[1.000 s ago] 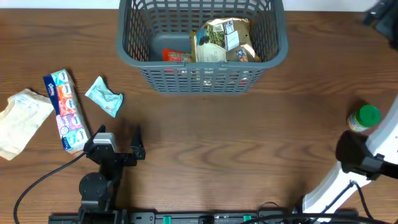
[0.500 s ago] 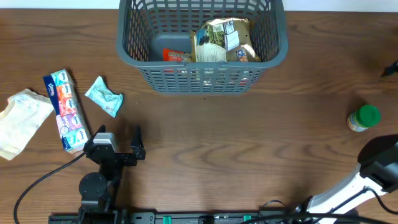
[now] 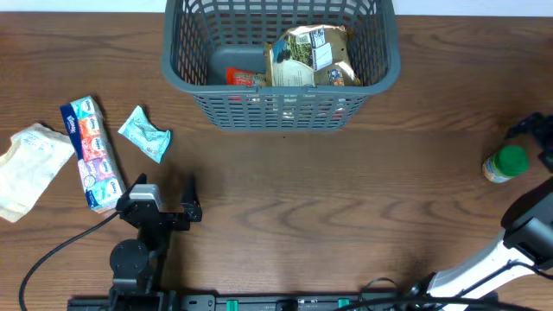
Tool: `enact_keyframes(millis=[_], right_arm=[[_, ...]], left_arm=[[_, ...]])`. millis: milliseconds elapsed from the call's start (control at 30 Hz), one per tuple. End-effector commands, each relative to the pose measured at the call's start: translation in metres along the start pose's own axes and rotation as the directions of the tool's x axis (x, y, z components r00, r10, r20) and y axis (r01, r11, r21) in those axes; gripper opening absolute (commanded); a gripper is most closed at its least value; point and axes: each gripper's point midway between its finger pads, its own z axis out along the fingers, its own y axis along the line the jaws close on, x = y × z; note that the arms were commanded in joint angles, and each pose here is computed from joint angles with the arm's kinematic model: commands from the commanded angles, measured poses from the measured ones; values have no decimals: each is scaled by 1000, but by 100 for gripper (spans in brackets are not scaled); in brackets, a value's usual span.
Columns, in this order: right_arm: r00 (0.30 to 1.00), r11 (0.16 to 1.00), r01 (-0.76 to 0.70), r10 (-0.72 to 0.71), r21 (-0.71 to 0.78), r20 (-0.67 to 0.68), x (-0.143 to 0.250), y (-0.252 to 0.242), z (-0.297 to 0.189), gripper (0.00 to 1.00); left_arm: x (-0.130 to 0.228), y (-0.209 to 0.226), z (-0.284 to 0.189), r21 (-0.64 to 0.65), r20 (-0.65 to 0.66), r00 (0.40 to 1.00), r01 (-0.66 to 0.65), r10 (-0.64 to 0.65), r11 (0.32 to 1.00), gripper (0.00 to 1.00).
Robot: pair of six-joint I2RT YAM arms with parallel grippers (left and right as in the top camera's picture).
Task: Pack container
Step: 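Move the right gripper to the green-lidded jar and grasp it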
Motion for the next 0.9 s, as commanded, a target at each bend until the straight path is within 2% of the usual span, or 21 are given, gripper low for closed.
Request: enact_keyframes(millis=[0, 500, 700, 867], right_arm=[[999, 999, 44, -43, 13, -20, 4, -4, 23, 99], [990, 991, 137, -136, -10, 39, 10, 9, 101, 99], [988, 989, 148, -147, -17, 45, 12, 12, 107, 84], [988, 988, 150, -149, -19, 47, 12, 13, 107, 87]], left_arm=[[17, 2, 1, -6, -52, 999, 11, -11, 1000, 98], [17, 2, 1, -7, -52, 999, 11, -11, 1000, 99], [17, 2, 1, -7, -52, 999, 11, -11, 1000, 98], [17, 2, 1, -6, -52, 999, 11, -11, 1000, 98]])
